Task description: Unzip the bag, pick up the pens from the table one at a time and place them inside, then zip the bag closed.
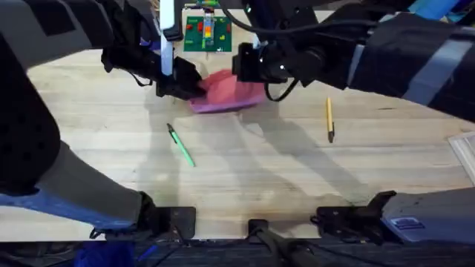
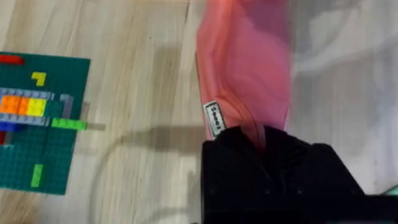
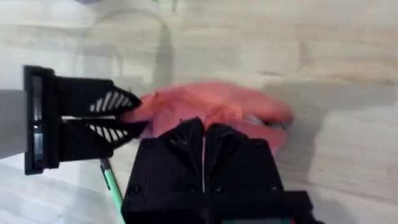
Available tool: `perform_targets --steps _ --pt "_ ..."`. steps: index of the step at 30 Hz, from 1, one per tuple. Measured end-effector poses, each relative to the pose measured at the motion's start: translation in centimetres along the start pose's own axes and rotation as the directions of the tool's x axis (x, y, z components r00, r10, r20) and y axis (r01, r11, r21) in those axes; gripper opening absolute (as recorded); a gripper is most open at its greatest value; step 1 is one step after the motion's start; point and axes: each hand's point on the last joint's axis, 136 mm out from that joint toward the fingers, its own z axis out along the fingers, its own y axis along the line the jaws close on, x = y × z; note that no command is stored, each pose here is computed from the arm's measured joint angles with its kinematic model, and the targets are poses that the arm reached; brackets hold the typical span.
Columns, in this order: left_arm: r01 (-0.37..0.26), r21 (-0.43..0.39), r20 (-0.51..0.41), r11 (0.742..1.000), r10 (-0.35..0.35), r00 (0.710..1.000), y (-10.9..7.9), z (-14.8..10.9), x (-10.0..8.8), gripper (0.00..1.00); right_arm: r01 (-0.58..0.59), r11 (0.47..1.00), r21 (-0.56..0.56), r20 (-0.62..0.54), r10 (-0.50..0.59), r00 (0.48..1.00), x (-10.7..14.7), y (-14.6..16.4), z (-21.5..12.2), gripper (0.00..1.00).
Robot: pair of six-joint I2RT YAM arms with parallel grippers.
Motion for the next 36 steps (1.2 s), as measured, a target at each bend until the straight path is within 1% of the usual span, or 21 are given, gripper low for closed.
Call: perform_targets --steps 2,9,15,19,22,26,31,36 --pt "0.006 0.009 0.008 1.000 -0.006 1.000 -0.2 0.1 -0.2 0.044 0.019 1.000 -0.014 0.009 -0.019 1.000 -0.3 0.3 -0.3 0.030" --pt "0.005 0.008 0.010 1.000 -0.005 1.000 -0.2 0.1 -0.2 0.043 0.063 0.997 -0.032 0.018 -0.063 0.998 -0.7 0.7 -1.1 0.031" --pt "0.004 0.008 0.010 1.000 -0.004 1.000 -0.2 0.1 -0.2 0.043 0.069 0.997 -0.035 0.016 -0.069 0.998 -0.6 0.8 -1.1 0.031" --pt "0.005 0.008 0.011 1.000 -0.005 1.000 -0.2 0.1 -0.2 0.043 0.063 0.997 -0.053 -0.006 -0.064 0.998 -0.3 1.2 -0.5 0.031" --pt "0.004 0.007 0.012 1.000 -0.004 1.000 -0.2 0.1 -0.2 0.043 0.056 0.995 -0.086 -0.018 -0.058 0.998 -0.2 2.0 0.5 0.031" --pt "0.004 0.008 0.014 1.000 -0.004 1.000 -0.2 0.1 -0.3 0.043 0.040 0.985 -0.166 -0.025 -0.045 0.999 -0.1 3.8 1.7 0.030" --pt "0.004 0.008 0.014 1.000 -0.004 1.000 -0.2 0.1 -0.3 0.043 0.003 0.974 -0.227 -0.046 -0.014 0.999 0.1 5.1 2.5 0.030" --pt "0.004 0.008 0.014 1.000 -0.004 1.000 -0.2 0.1 -0.2 0.043 -0.019 0.956 -0.293 -0.082 -0.006 0.997 0.8 6.4 3.3 0.030"
